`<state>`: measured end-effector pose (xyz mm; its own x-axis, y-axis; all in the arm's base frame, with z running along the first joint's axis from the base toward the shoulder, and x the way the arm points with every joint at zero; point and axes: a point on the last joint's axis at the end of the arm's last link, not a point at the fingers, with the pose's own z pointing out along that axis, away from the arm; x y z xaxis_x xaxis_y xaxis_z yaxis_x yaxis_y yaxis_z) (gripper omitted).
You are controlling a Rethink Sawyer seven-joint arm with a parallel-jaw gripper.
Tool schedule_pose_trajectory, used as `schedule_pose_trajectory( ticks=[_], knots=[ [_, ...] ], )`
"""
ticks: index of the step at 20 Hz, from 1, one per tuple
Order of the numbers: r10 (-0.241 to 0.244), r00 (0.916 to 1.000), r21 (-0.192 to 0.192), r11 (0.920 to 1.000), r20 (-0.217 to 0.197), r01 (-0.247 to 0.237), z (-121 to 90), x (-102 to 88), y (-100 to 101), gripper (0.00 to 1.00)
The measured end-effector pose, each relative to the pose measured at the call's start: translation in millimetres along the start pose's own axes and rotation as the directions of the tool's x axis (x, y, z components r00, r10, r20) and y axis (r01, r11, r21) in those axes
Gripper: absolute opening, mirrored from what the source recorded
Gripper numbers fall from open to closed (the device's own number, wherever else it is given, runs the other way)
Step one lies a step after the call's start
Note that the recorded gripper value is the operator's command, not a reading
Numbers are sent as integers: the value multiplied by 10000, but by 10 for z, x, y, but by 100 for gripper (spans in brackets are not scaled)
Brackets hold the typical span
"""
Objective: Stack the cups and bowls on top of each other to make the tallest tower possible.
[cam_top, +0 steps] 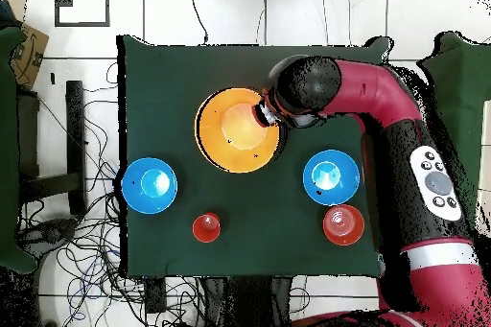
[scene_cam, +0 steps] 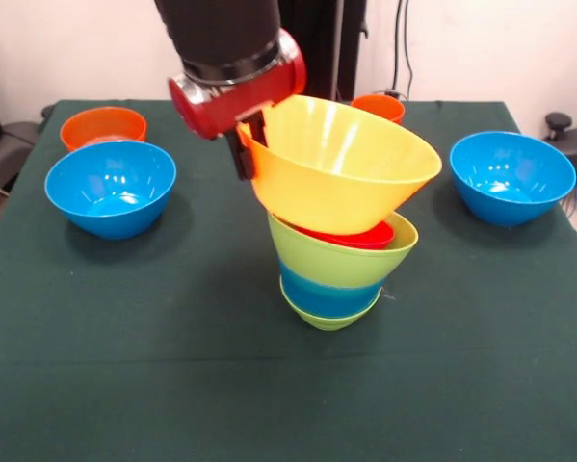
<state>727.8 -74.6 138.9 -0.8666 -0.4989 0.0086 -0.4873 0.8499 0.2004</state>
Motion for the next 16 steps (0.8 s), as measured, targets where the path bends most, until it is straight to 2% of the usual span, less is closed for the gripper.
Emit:
schedule_pose_trajectory(
  ticks=[2,7,16],
  knots=[
    [61,9999,180,9998,82,-62,-112,25,-58,0],
    [77,9999,345,9994,136,-82,-205,39,-89,0],
    [-42,10000,351,9994,84,39,-173,-2,-30,0]
  ],
)
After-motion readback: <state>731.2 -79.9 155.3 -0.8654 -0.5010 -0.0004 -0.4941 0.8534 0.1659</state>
